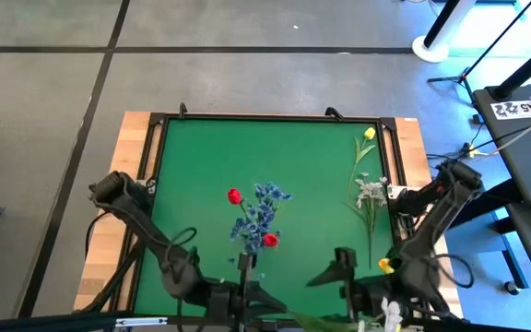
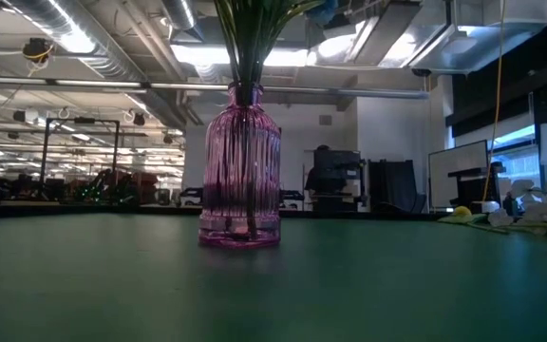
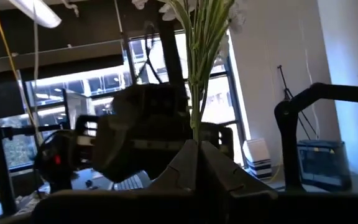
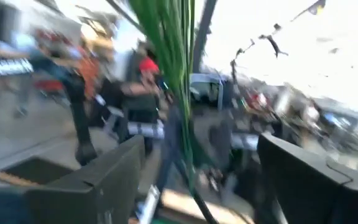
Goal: Sort flowers into vase by color
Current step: Put the top white flowers into the blue vase
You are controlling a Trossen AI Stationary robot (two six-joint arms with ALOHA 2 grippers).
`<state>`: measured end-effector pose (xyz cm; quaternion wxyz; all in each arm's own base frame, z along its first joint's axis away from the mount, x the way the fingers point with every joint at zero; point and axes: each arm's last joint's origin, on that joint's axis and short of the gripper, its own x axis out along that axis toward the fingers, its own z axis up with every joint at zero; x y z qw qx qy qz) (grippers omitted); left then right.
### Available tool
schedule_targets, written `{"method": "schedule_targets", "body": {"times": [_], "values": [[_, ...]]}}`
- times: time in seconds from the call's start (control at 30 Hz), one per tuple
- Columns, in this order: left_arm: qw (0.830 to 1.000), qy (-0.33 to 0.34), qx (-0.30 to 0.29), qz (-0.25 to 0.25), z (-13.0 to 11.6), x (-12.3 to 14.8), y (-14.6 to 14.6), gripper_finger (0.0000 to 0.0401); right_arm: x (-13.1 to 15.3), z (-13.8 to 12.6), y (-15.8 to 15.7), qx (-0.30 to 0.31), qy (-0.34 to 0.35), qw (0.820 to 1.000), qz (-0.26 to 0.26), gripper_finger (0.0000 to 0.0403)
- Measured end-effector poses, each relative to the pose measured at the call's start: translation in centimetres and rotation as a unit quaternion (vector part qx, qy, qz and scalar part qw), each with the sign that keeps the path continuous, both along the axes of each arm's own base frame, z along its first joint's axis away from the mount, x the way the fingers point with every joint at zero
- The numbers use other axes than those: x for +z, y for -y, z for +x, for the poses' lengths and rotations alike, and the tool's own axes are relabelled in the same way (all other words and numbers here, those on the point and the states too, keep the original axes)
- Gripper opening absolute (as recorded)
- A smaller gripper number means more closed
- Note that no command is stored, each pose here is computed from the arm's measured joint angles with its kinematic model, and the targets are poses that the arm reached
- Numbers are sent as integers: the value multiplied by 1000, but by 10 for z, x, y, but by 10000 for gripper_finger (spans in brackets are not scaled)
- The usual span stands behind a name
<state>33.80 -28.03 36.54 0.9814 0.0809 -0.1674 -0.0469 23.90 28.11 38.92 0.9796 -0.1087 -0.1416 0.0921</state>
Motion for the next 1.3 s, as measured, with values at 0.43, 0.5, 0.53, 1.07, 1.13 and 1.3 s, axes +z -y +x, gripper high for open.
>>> {"method": "schedule_targets", "body": {"times": [0.43,0.5,0.53,1.07,1.13,1.3], "values": [[1000,-12,29,0,17,-25,1,0,-13,32,2,27,68,997,27,204],[999,-16,42,0,20,-25,-2,4,-13,33,3,25,69,997,28,182],[999,-19,46,2,21,-26,-3,8,-13,33,3,24,68,997,28,167],[988,-69,135,26,-22,-24,32,95,18,-41,6,-21,-52,998,-4,6],[983,-84,161,28,-35,-21,39,102,30,-64,20,-14,-93,995,11,8],[981,-93,166,23,-61,-19,57,107,59,-110,69,104,-240,958,116,4]]}}
